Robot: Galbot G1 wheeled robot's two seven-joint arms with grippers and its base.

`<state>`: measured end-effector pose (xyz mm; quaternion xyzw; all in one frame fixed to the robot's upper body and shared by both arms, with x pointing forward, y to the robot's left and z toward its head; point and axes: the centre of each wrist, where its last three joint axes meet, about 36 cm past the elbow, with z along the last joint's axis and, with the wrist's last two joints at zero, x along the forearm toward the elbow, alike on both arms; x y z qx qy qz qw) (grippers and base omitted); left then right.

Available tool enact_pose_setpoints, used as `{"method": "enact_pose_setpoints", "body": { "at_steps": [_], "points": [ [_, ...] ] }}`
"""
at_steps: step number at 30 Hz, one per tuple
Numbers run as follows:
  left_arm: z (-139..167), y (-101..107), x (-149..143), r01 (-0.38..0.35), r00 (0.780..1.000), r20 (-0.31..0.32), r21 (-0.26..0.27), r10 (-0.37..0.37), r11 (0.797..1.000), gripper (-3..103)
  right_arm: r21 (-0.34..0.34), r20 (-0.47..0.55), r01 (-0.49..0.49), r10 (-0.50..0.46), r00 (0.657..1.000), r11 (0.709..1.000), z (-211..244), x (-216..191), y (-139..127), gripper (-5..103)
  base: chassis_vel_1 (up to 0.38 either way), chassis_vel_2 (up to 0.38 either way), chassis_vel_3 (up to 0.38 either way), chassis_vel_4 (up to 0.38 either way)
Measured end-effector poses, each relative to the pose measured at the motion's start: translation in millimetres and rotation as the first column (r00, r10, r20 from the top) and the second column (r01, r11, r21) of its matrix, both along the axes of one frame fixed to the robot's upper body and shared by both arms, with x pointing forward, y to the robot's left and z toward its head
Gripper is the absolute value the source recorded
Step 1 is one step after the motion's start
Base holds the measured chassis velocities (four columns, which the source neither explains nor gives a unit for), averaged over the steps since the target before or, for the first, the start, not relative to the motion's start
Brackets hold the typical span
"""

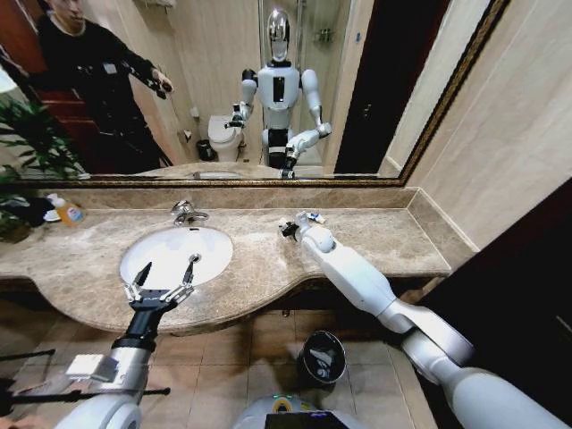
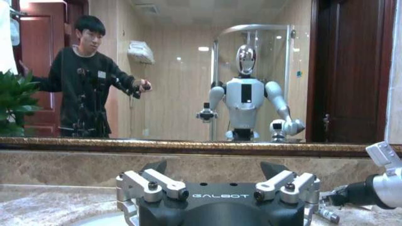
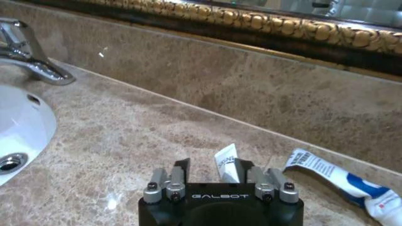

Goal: Pick up the trash from the sink and place it in the trash bin.

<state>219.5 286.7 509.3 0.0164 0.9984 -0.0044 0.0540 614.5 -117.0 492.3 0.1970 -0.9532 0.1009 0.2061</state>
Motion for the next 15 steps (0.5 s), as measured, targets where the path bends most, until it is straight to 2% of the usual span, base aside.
{"method": "enact_pose_setpoints", "body": {
  "at_steps": [2, 5, 6, 9, 10, 12, 14, 15],
  "points": [
    [0, 0, 0, 0.0, 1.0, 0.0, 0.0, 0.0, 1.0, 100, -0.013, -0.006, 0.01, -0.01, 1.0, 1.0, -5, 4, -4, 62, 0.0, 0.0, 0.0, 0.0],
    [0, 0, 0, 0.0, 1.0, 0.0, 0.0, 0.0, 1.0, 100, -0.02, -0.013, 0.017, -0.017, 1.0, 1.0, -8, 9, -4, 68, 0.0, 0.0, 0.0, 0.0],
    [0, 0, 0, 0.0, 1.0, 0.0, 0.0, 0.0, 1.0, 100, -0.025, -0.015, 0.022, -0.023, 1.0, 0.999, -9, 13, -4, 79, 0.0, 0.0, 0.0, 0.0],
    [0, 0, 0, 0.0, 1.0, 0.0, 0.0, 0.0, 1.0, 100, -0.029, -0.013, 0.025, -0.026, 1.0, 0.999, -9, 16, -3, 84, 0.0, 0.0, 0.0, 0.0],
    [0, 0, 0, 0.0, 1.0, 0.0, 0.0, 0.0, 1.0, 100, -0.039, -0.007, 0.026, -0.026, 1.0, 0.999, -9, 18, -3, 91, 0.0, 0.0, 0.0, 0.0],
    [0, 0, 0, 0.0, 1.0, 0.0, 0.0, 0.0, 1.0, 100, -0.047, -0.005, 0.023, -0.023, 1.0, 0.999, -9, 20, -3, 91, 0.0, 0.0, 0.0, 0.0],
    [0, 0, 0, 0.0, 1.0, 0.0, 0.0, 0.0, 1.0, 100, -0.057, -0.006, 0.02, -0.021, 1.0, 0.998, -10, 22, -4, 79, 0.0, 0.0, 0.0, 0.0],
    [0, 0, 0, 0.0, 1.0, 0.0, 0.0, 0.0, 1.0, 100, -0.057, -0.006, 0.02, -0.021, 1.0, 0.998, -10, 22, -4, 79, 0.0, 0.0, 0.0, 0.0]
  ]
}}
